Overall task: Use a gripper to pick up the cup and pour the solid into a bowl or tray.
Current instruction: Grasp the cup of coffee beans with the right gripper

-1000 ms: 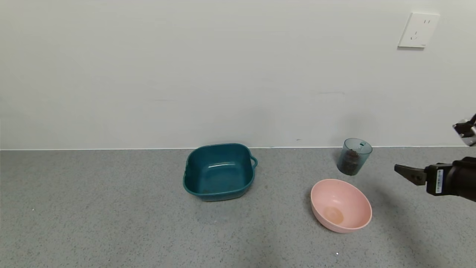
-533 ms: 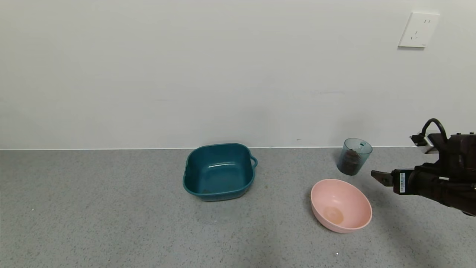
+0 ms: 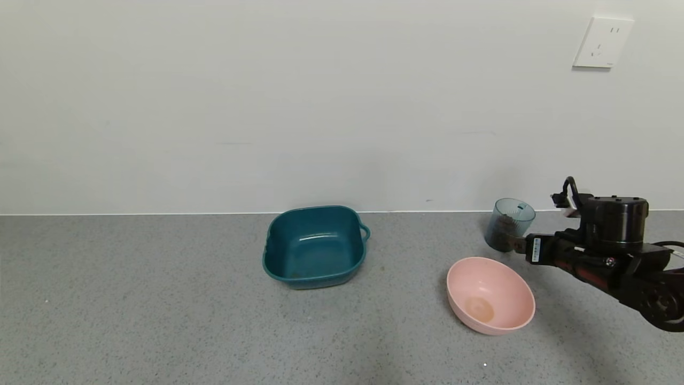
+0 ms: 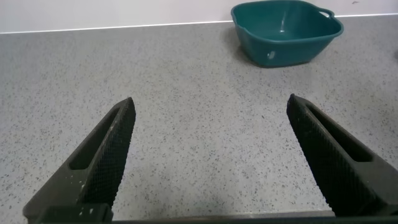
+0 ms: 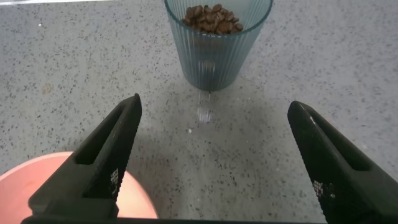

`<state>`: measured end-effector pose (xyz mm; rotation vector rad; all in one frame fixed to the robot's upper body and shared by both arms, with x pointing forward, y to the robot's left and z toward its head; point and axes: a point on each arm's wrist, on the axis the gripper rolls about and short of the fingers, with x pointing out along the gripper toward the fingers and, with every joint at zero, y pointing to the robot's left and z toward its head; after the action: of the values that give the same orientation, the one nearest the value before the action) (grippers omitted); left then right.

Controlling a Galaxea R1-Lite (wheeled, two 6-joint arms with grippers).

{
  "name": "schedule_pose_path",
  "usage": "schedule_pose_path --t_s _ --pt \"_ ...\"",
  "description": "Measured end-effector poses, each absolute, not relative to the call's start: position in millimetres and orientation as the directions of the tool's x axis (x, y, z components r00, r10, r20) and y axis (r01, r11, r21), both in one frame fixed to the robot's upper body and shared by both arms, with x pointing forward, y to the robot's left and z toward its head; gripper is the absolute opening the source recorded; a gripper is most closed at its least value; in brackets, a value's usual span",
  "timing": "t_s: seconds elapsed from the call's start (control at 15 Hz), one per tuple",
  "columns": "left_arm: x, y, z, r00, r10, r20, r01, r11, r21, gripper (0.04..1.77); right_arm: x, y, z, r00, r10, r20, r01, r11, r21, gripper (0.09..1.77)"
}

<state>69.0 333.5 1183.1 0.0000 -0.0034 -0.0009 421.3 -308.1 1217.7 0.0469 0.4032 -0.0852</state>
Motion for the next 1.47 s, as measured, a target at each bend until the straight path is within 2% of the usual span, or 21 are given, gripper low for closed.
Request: schedule_pose_path --t_s 0.53,1.0,1.47 --pt "69 334 1183 1.0 -0.001 0.003 0.001 1.0 0.0 1.75 453 -306 1188 0.932 -0.094 -0.351 0.114 0.993 0.037 1.71" --pt "69 334 1183 1.0 -0.001 0.003 0.001 1.0 0.0 1.75 486 -304 1178 0.934 -0.157 -0.32 0.171 0.985 0.018 1.71" --pt "69 334 1183 1.0 -0.001 0.003 0.001 1.0 0.0 1.75 504 -300 1169 0.942 -0.16 -0.296 0.174 0.985 0.021 1.71"
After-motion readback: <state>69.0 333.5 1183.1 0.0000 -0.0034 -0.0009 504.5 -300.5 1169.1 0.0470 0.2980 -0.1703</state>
